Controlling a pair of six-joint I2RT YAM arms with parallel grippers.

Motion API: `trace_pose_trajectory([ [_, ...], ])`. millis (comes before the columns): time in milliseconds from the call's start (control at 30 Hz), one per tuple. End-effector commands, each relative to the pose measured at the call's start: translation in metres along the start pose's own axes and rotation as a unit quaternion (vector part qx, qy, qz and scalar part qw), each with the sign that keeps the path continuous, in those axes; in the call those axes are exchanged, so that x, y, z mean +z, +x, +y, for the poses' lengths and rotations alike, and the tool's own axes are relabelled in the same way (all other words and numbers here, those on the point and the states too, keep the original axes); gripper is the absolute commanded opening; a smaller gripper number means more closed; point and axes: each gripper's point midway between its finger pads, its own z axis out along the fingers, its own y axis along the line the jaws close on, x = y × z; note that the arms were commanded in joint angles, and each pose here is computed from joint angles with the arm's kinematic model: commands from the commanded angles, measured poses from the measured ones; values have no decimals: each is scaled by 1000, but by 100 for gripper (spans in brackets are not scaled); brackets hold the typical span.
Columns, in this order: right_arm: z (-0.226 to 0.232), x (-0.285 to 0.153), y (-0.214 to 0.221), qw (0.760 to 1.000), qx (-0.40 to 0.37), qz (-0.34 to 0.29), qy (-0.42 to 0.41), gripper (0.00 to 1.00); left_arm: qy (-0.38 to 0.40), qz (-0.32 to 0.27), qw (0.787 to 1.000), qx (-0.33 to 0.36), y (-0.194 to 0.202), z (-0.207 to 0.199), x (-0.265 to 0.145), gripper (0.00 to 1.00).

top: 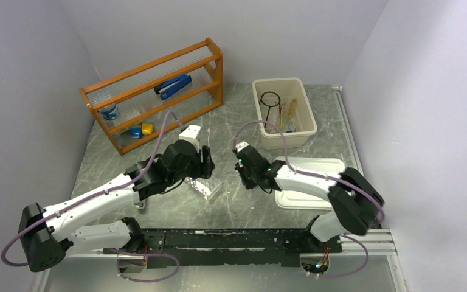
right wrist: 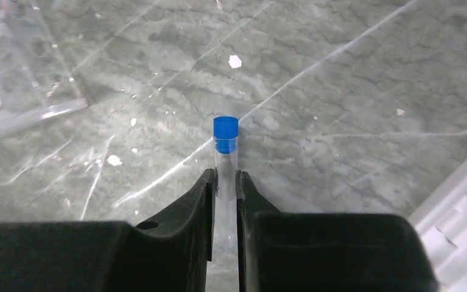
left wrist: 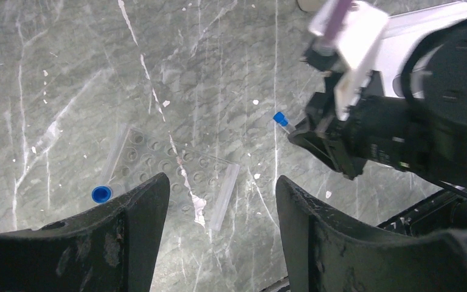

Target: Organize the chemistry lab equipment

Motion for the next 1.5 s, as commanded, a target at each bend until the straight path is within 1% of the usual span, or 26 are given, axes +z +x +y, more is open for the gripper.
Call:
trace_pose_trajectory([
  [0,18,-38,-56,986,7,-152,-61,9,48,-2,998,-31,-16,-19,-5,69],
  [100,39,-74,-81,960,-9,-244,-136,10,97,15,994,-46,-13,-35,-6,71],
  [167,53,-95,-90,941,-25,-286,-181,11,131,30,989,-56,-12,-47,-7,75],
  [300,72,-119,-95,914,-63,-323,-239,11,183,65,978,-78,-7,-70,-9,82],
  [400,77,-126,-95,903,-81,-334,-256,11,206,69,971,-100,-6,-79,-8,81],
  [467,80,-129,-94,899,-86,-340,-264,11,210,75,968,-115,-3,-80,-5,76],
  [600,82,-134,-93,893,-84,-346,-274,11,192,74,968,-144,4,-72,2,64],
  [700,82,-134,-90,893,-82,-345,-277,11,177,68,970,-151,6,-66,6,60],
  [867,83,-135,-87,890,-83,-348,-282,10,168,62,971,-160,8,-62,9,50],
  [933,83,-135,-87,890,-83,-348,-281,10,171,58,971,-158,6,-63,9,45],
  [1133,83,-129,-84,892,-84,-343,-282,10,182,83,970,-142,14,-69,14,31],
  [1233,83,-126,-82,894,-84,-339,-282,10,179,80,970,-140,14,-68,15,25],
  [1333,82,-125,-81,895,-81,-339,-278,11,173,77,973,-131,15,-65,17,15],
  [1400,80,-123,-81,898,-75,-336,-274,14,166,75,976,-121,15,-61,18,5],
  [1433,79,-122,-81,901,-67,-332,-270,21,161,73,978,-113,15,-59,19,5],
  [1467,75,-120,-82,906,-58,-329,-260,35,157,71,980,-101,15,-56,19,5],
])
